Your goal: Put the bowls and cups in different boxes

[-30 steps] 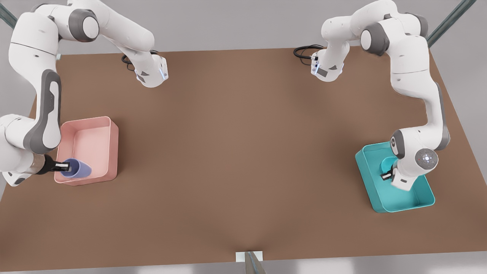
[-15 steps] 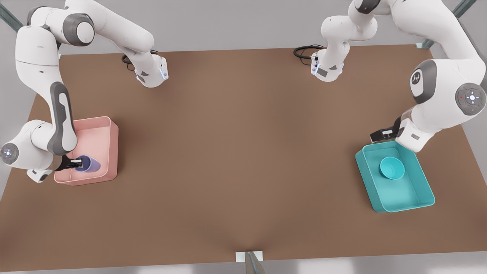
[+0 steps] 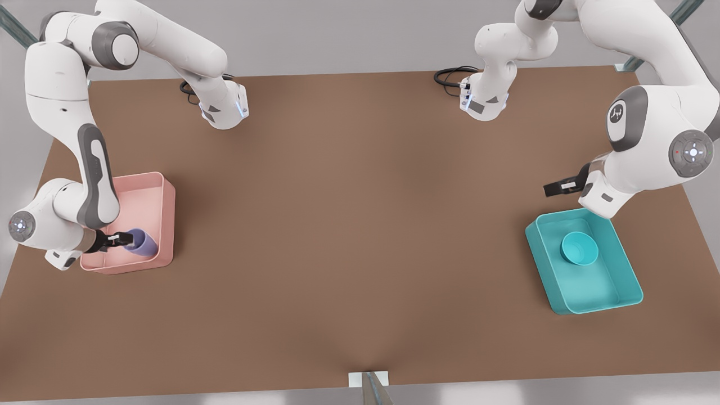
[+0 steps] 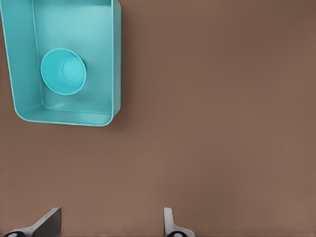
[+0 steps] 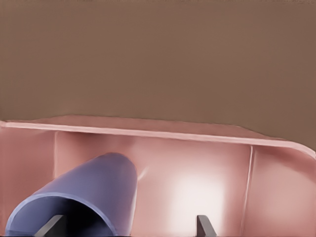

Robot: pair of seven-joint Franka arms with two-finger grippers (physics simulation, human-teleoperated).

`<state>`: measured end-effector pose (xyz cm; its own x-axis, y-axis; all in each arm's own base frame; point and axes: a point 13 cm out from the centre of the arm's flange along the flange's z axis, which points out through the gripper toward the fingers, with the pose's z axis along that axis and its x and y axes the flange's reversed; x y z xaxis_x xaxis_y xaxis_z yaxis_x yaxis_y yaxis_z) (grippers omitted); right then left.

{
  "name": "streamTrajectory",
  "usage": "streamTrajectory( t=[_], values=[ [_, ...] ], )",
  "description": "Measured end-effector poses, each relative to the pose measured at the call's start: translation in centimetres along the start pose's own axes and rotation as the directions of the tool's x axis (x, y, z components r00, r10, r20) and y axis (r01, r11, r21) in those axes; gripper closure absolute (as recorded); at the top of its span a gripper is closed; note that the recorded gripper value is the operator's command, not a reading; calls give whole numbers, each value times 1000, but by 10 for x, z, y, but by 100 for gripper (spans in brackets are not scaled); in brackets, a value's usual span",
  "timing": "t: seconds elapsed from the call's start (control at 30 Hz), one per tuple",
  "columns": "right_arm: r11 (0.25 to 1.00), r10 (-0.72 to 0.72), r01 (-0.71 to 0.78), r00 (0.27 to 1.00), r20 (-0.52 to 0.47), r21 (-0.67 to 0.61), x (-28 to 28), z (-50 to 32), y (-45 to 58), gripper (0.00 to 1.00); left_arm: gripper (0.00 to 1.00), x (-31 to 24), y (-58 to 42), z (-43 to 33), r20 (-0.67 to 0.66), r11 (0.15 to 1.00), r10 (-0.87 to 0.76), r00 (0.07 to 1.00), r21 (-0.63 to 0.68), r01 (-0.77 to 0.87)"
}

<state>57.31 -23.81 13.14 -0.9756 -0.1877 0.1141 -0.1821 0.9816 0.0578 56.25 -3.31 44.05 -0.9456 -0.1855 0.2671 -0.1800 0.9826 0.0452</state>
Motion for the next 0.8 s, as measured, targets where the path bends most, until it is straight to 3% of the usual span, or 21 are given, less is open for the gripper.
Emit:
streamTrajectory(
  t=[0.13, 0.23, 0.33, 0.43, 0.6, 0.8],
  values=[
    [1000, -10, 10, 1000, 20, 0, 0, -37, 3, 0, 0, 2, 0, 1, -8, 1000, -1, 1000, -2, 1],
    [999, -43, 41, 996, 78, 30, -27, -116, 12, 0, 0, 2, 0, 2, -12, 1000, -2, 1000, -3, 2],
    [990, -132, 125, 985, 115, 66, -73, -223, 82, 0, 0, 3, 0, 2, -14, 1000, -3, 1000, -3, 3],
    [984, -166, 159, 981, 100, 78, -52, -307, 164, 0, 0, 3, 1, 2, -15, 1000, -5, 1000, -4, 5],
    [993, -84, 87, 996, -36, 77, -2, -317, 186, 0, 0, 4, 1, 2, -20, 1000, -5, 1000, -4, 5],
    [998, -29, 35, 995, -92, 61, 9, -321, 226, 0, 0, 8, 11, 1, -38, 1000, -22, 999, -3, 22]
  ],
)
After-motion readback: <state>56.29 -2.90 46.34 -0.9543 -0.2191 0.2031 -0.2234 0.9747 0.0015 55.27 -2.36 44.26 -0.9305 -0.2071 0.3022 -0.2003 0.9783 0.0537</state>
